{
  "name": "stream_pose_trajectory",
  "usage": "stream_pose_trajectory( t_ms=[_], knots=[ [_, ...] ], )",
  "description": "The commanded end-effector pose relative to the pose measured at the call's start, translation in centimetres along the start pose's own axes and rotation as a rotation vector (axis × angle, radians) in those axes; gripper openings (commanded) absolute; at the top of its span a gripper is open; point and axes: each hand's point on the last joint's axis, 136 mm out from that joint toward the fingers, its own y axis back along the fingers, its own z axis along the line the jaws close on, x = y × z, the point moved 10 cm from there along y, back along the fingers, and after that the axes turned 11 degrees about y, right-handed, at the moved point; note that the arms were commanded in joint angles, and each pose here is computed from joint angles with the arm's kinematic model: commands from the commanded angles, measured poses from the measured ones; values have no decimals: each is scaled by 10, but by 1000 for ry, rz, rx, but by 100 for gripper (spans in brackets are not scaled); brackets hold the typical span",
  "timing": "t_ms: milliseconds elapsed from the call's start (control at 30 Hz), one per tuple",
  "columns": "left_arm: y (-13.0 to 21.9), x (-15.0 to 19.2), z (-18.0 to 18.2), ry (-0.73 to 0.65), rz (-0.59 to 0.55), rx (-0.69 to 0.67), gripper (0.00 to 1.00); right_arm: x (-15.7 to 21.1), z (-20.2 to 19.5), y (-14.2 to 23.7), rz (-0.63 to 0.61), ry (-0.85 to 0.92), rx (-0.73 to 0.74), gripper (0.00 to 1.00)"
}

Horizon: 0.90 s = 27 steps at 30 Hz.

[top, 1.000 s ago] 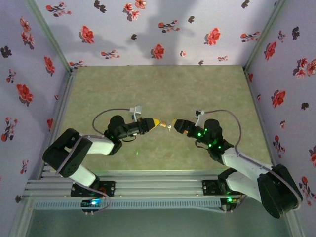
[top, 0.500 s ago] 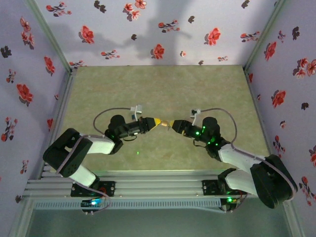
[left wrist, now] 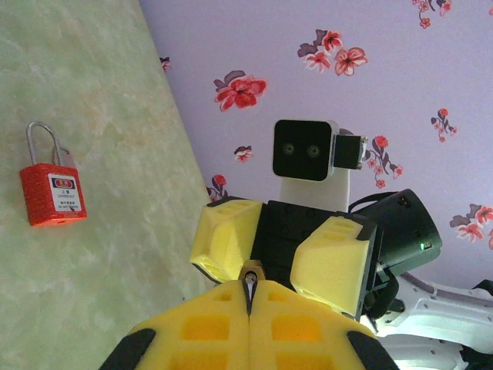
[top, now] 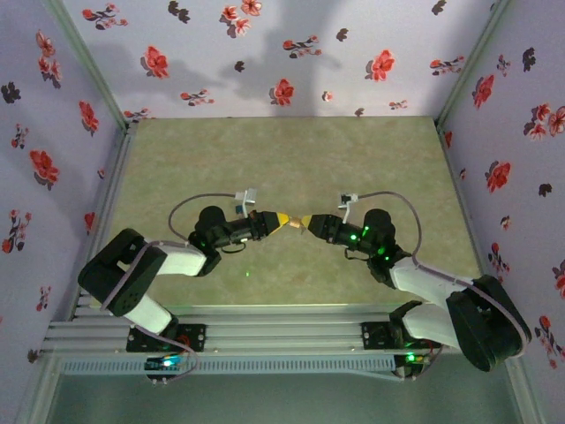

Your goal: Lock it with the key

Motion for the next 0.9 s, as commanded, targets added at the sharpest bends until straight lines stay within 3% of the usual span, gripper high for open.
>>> stream_pose_trajectory(
  t_ms=[0,867],
  knots=[
    [-3,-1,-10,-47,9,56,0,-7,9,-3,-7,33,-59,45],
    [1,1,-17,-49,-8,73,0,-5,12,-8,20,45,-89,28]
  ],
)
